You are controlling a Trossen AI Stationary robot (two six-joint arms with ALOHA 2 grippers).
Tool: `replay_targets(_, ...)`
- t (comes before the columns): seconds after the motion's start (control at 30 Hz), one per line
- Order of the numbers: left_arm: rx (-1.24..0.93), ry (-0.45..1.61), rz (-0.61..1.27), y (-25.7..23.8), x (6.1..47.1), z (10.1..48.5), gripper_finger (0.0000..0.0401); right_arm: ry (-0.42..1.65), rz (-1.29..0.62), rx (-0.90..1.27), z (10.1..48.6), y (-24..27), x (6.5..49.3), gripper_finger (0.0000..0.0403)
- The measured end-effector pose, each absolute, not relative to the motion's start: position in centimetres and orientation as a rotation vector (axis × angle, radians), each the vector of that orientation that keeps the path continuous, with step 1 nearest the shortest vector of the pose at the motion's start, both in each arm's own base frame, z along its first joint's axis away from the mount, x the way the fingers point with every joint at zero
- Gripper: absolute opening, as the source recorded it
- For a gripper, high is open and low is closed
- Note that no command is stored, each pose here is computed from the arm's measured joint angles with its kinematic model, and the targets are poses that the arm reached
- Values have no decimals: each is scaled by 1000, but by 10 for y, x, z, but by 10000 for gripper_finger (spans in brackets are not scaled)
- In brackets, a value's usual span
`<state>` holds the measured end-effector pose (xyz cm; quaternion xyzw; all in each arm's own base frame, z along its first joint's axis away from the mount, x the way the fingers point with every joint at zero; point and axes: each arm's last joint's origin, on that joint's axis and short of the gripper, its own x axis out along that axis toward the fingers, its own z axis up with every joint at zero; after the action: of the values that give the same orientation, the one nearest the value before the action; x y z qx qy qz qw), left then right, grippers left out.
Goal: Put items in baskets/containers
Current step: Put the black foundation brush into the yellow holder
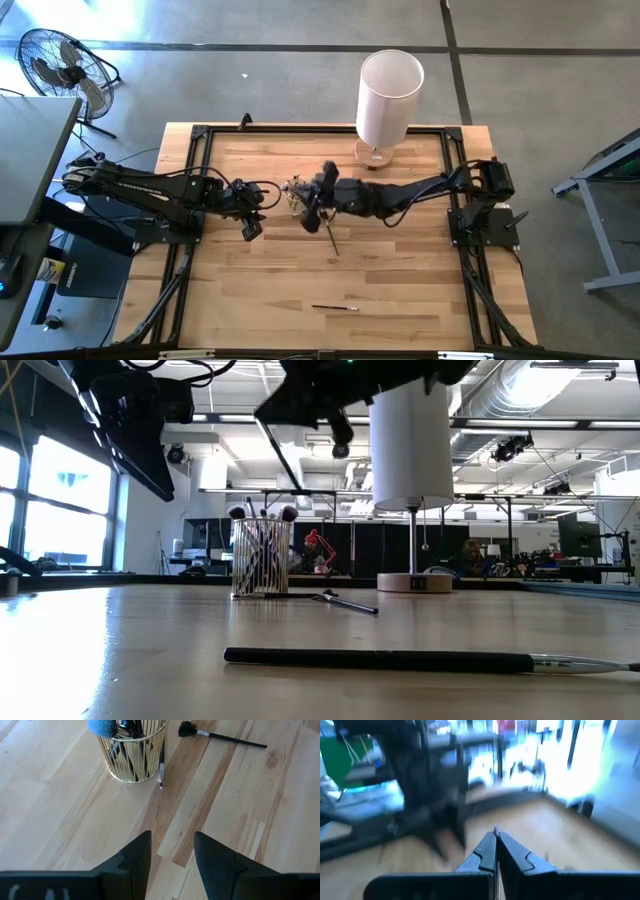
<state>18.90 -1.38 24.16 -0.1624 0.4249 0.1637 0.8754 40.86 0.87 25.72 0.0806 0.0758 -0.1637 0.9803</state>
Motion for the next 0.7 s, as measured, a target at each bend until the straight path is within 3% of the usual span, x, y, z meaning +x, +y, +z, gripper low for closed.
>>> replay_targets(0.17, -339, 887, 341, -14, 189, 242, 147, -57, -381, 98, 265, -25, 417, 0)
replay_targets(0.37, -339, 887, 341, -14, 189, 242, 147, -109, -382, 205, 235, -64, 428, 0)
replay_targets(0.7, -273, 880, 310, -14, 190, 243, 147, 37, -277, 167, 200, -54, 439, 13)
